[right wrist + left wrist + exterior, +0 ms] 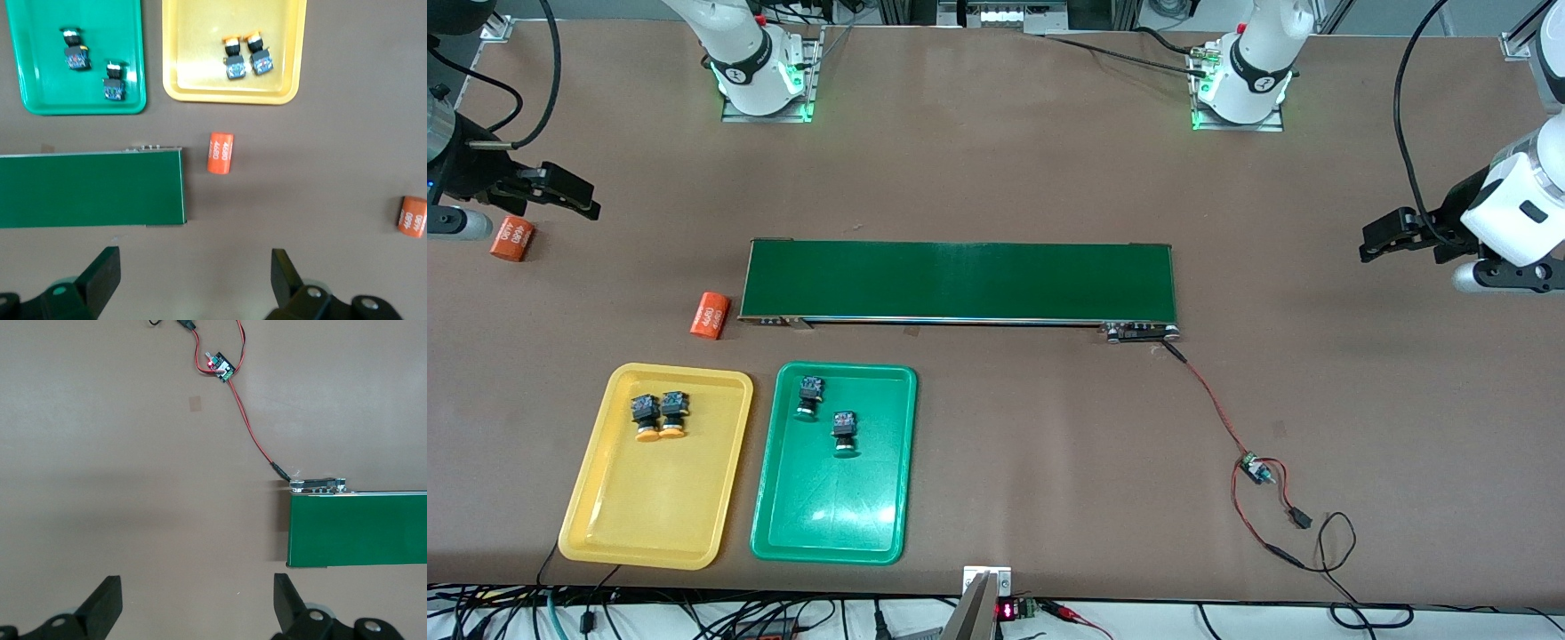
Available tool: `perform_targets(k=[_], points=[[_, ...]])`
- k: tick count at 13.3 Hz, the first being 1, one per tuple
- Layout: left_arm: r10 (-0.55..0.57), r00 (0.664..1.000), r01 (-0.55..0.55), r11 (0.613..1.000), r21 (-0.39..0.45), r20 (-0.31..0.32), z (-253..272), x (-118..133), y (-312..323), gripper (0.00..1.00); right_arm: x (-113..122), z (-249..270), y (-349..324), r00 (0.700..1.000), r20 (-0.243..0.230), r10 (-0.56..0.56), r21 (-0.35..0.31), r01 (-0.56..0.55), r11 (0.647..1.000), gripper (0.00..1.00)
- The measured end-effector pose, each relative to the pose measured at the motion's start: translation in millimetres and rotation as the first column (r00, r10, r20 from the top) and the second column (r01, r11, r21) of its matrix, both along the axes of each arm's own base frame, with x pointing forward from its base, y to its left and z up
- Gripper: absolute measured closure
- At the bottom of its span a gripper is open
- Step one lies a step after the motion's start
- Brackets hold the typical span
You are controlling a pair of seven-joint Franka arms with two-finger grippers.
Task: Sort buttons by color to trays
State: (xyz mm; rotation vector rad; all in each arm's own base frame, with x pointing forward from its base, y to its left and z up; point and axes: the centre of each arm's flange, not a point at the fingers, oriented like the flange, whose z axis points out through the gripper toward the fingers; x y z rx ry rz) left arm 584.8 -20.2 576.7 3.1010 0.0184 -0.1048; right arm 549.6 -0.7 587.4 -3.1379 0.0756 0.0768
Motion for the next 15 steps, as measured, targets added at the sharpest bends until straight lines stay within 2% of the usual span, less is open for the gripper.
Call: perform_targets(k=[5,15], points=[[0.002,1.0,-0.002,1.0,0.0,-0.001,-0.3,0.1,1.1,0.0,4.8,-1.6,1.7,1.0,0.02,0.002,0.005,-0.002,1.0,0.0],[0.002,1.0,-0.002,1.0,0.0,-0.002,-0.3,0.1,1.3,0.0,5.7,-2.0,29.1,0.998,0.028,0.049,0.012,-0.049,0.999,0.0]])
